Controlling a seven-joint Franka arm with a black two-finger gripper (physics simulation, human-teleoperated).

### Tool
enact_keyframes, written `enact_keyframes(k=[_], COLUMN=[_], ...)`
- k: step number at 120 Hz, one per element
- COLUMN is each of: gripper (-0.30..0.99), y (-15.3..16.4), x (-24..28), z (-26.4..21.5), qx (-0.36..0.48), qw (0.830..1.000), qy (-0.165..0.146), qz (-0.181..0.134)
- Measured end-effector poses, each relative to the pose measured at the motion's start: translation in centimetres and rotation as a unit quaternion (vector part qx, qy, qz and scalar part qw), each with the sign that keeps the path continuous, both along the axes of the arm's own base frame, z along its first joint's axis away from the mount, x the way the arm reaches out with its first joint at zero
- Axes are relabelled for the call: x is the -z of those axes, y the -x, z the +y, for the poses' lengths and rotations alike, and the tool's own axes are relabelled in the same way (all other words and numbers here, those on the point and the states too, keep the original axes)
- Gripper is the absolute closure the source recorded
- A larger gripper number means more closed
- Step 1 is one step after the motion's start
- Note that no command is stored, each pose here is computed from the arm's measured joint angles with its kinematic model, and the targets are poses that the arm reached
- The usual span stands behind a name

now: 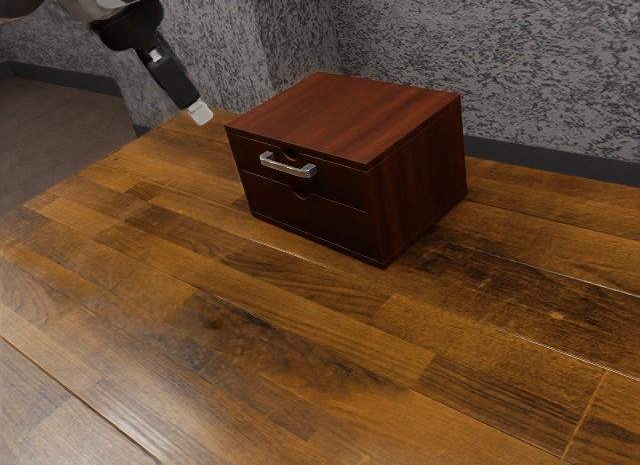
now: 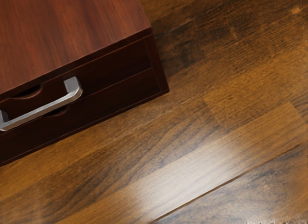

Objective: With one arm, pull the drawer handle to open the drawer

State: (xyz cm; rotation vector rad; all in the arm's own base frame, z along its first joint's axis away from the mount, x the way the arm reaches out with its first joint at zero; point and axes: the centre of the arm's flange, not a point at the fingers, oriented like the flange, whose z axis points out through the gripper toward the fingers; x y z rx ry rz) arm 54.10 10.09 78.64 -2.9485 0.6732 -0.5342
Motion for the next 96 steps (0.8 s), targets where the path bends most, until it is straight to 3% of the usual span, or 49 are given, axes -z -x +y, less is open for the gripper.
enact_keyframes(k=[17, 41, 71, 96], gripper=[0.00, 0.00, 0.00, 0.00], y=[-0.9, -4.1, -5.5, -5.9], x=[0.4, 5.0, 8.4, 9.4], z=[-1.5, 1.0, 3.6, 5.6], qx=[0.134, 0.275, 0.400, 0.464], qw=[0.990, 0.955, 0.905, 0.873], qy=[-0.051, -0.105, -0.143, -0.148], qz=[-0.006, 0.020, 0.037, 0.019])
